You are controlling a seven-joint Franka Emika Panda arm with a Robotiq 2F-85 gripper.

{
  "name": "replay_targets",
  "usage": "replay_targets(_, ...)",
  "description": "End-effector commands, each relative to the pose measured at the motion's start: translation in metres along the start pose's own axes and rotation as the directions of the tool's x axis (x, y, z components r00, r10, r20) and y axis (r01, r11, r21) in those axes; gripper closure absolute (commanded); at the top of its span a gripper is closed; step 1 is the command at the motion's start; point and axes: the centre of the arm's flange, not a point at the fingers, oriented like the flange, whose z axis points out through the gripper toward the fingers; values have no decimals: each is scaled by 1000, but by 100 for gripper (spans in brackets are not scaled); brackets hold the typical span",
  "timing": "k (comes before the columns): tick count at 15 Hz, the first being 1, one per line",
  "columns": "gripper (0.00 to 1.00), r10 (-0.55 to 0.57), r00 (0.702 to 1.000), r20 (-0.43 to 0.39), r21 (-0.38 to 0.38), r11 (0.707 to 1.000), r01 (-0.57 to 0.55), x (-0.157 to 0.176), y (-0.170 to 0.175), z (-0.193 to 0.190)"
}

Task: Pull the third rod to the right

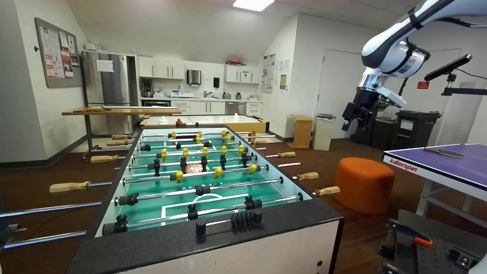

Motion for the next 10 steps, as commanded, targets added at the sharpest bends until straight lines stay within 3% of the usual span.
replay_targets(1, 0, 0, 1000, -1, 0, 1000, 0, 0, 0, -1)
replay_targets(3, 0, 77, 997, 17, 64, 995, -78, 18, 8, 2)
replay_targets(6, 0, 213, 975, 63, 191, 956, -221, 36, 40, 14)
replay_targets(10, 0, 387, 912, 136, 325, 852, -410, 53, 99, 22)
